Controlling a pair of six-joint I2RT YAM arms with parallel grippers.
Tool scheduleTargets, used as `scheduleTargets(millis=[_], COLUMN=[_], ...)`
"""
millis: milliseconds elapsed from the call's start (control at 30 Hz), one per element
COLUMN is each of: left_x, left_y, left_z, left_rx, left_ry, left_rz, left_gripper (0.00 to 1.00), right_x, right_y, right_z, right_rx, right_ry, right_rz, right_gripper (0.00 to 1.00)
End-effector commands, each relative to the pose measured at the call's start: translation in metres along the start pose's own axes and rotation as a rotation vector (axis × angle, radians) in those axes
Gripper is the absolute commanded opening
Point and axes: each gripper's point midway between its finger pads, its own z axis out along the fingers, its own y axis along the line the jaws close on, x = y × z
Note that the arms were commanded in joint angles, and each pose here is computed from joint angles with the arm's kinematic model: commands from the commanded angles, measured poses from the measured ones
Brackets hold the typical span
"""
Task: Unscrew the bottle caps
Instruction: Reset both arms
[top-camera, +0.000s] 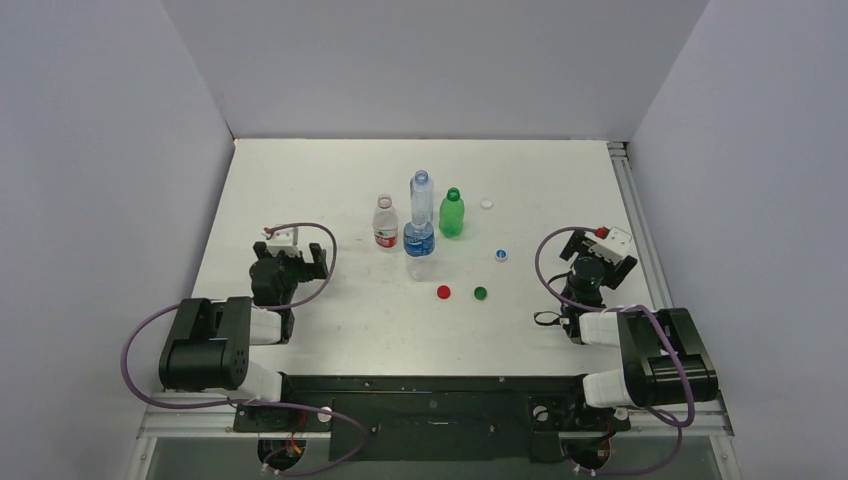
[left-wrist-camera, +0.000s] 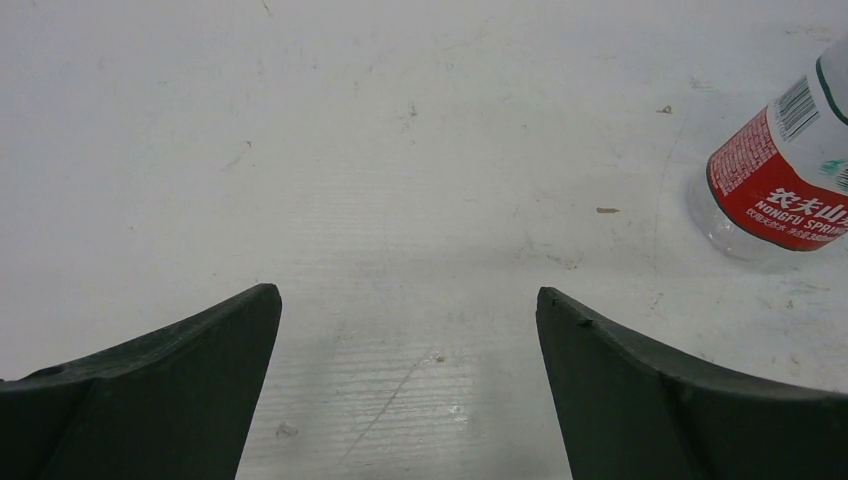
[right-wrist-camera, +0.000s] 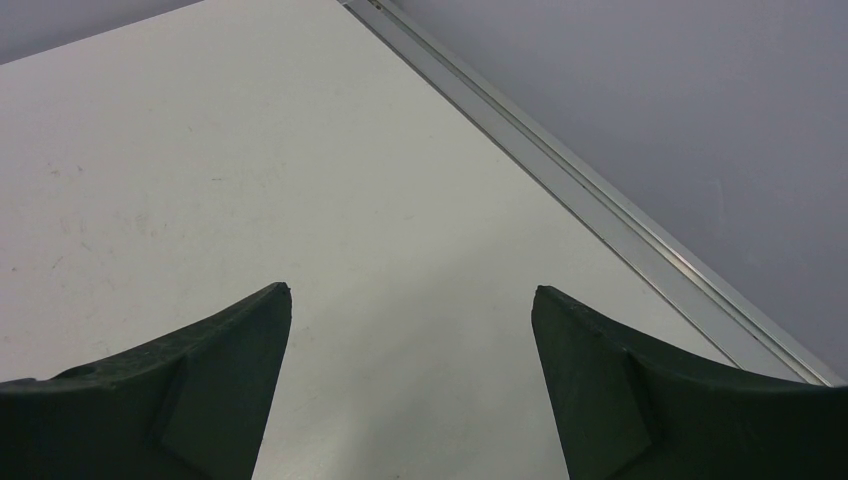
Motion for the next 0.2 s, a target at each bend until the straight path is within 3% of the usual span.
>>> scheduleTargets(millis=[0,167], left_x=[-0.0343,-0.0337], left_y=[0.0004,0.0015], left_z=[0.0077,0.0079], left_rx=[-0.003,-0.008], left_ry=[-0.11,-0.107], left_rz=[0.021,0.023], left_gripper=[0.97,0.97], right_x=[-0.0224,-0.0223], right_y=[0.009,0.009], right_z=[0.0027,0.0027], right_rx=[-0.025,-0.025], right_ry=[-0.067,-0.066], right_rz=[0.066,0.066], right_gripper=[0.85,0.85])
